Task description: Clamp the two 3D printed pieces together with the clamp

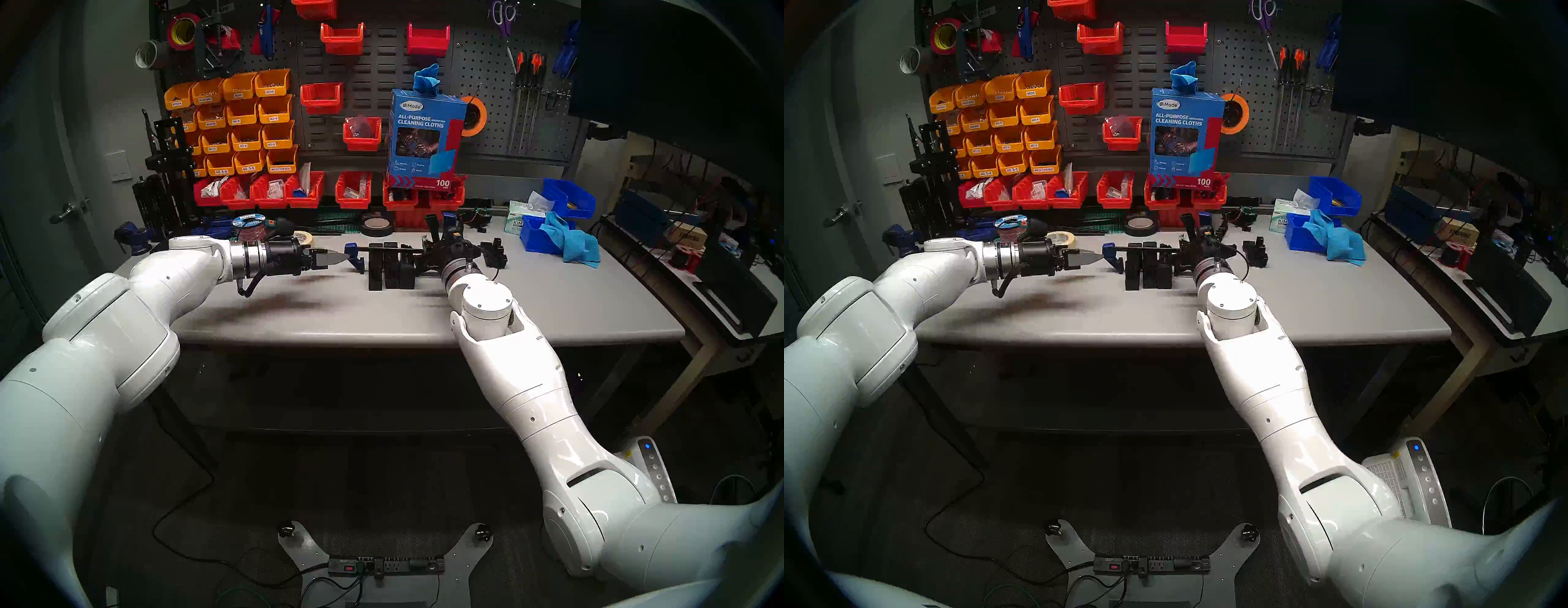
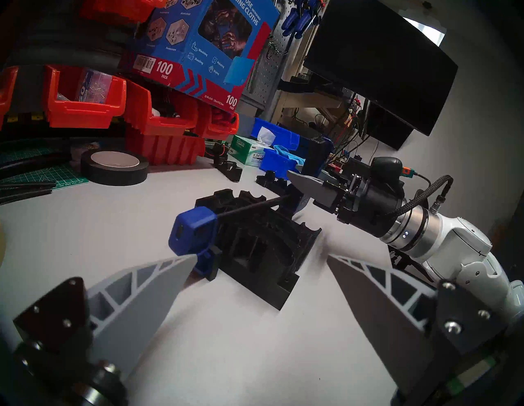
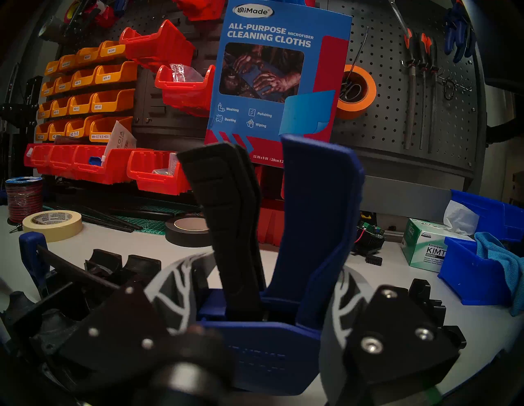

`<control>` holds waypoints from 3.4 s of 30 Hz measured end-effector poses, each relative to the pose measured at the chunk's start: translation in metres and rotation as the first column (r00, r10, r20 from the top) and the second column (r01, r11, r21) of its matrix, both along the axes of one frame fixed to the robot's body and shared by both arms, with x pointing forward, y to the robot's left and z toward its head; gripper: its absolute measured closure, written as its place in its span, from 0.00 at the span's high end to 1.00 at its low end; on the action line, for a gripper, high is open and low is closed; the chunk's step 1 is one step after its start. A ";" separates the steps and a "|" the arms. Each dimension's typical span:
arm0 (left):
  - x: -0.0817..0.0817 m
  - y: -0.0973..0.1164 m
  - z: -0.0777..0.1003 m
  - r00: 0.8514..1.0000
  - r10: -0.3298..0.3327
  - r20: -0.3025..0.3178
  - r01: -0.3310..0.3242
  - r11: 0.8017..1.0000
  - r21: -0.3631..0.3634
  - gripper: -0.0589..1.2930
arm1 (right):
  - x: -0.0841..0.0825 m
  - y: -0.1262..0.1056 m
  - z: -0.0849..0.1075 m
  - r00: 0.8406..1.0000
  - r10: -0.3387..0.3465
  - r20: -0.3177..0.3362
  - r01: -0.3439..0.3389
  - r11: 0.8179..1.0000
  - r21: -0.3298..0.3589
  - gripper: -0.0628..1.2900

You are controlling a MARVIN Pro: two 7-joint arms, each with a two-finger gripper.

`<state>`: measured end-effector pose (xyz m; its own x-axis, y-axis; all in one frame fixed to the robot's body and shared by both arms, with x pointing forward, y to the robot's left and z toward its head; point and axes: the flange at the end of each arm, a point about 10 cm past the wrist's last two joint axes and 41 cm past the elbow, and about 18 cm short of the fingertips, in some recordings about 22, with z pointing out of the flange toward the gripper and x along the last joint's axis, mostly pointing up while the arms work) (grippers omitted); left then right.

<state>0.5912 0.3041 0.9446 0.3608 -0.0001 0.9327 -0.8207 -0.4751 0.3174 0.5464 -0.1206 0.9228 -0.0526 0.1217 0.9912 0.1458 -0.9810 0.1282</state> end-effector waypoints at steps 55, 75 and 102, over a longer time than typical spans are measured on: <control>0.008 -0.020 -0.003 0.998 0.013 0.064 -0.015 0.999 0.040 0.95 | -0.004 -0.001 -0.002 1.000 -0.003 0.001 0.003 1.000 0.007 0.44; 0.010 -0.019 -0.007 0.996 0.031 0.079 -0.038 0.995 0.087 0.95 | -0.006 0.002 -0.004 1.000 0.014 0.000 -0.014 1.000 0.005 0.44; 0.016 -0.018 -0.012 0.992 0.077 0.099 -0.092 0.983 0.160 0.95 | -0.008 0.003 -0.004 1.000 0.030 0.003 -0.030 1.000 0.001 0.44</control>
<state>0.6071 0.2859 0.9324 0.2789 -0.1289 0.9516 -0.7972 -0.5835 0.1546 0.5382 -0.1177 0.9186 -0.0590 0.1190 0.9911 0.1746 -0.9763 0.1276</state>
